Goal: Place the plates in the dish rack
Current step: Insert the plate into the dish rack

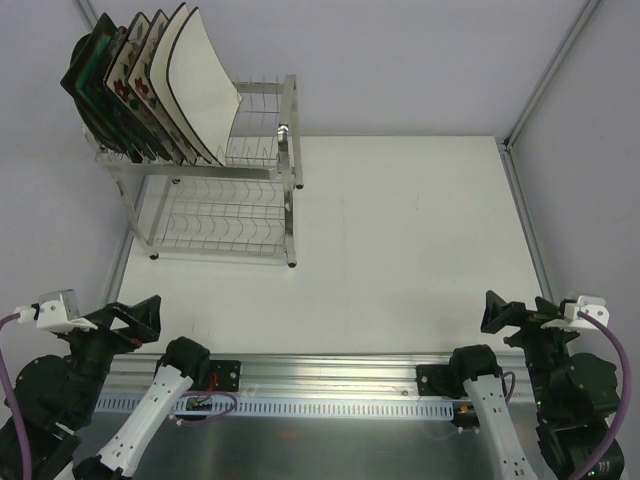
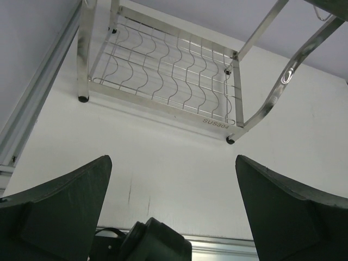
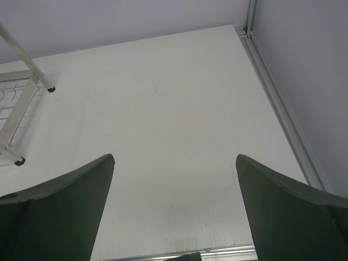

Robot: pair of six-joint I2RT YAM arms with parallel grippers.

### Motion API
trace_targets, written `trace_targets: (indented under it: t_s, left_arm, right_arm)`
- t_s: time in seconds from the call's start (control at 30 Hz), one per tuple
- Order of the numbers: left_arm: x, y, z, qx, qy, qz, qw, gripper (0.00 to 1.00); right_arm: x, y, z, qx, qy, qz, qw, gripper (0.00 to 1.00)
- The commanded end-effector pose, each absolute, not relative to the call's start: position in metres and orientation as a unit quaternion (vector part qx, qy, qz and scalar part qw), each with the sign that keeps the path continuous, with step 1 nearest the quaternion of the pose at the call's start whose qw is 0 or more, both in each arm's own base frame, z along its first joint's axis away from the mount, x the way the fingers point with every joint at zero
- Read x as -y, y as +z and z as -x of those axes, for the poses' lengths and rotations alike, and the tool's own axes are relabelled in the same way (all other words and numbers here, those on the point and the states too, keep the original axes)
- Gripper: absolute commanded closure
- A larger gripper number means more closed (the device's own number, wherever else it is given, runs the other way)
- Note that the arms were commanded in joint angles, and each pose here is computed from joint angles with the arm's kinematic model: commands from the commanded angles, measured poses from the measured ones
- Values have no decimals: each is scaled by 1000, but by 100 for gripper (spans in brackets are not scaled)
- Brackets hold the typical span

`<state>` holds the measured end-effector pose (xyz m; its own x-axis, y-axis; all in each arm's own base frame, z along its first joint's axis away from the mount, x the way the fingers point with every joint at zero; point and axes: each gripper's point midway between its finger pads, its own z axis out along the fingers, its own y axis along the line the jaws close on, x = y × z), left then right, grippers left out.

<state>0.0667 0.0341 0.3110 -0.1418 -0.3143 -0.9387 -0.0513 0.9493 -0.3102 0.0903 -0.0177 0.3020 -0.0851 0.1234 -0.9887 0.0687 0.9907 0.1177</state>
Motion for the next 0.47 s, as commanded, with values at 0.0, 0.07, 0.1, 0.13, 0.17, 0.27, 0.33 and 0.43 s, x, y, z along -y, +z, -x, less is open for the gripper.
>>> trace_targets:
  t_s: [0.0,0.07,0.1,0.13,0.17,0.27,0.33,0.43]
  left_arm:
    - [-46,301,-58,-750,-94,159,635,1]
    - [-48,299,-57,-751,-91,163,634,1]
    - [-48,298,-56,-751,-90,163,634,1]
    - [-48,296,-57,-753,-88,163,631,1]
    - [-48,296,-58,-753,-90,164,631,1]
    - [-45,294,-60,-758,-91,161,626,1]
    - [-45,293,-60,-759,-91,161,625,1]
    - [-46,294,-59,-758,-90,162,625,1]
  right_arm:
    - [27,293,-85,-744,-3,-55,666,0]
    - [27,292,-83,-742,-3,-50,669,0]
    - [27,291,-83,-742,-3,-48,669,0]
    - [27,290,-82,-742,-4,-47,669,0]
    - [27,290,-81,-742,-2,-47,669,0]
    - [27,289,-80,-743,-1,-45,668,0]
    - [27,289,-79,-743,0,-43,668,0]
    - [27,288,-78,-744,1,-42,666,1]
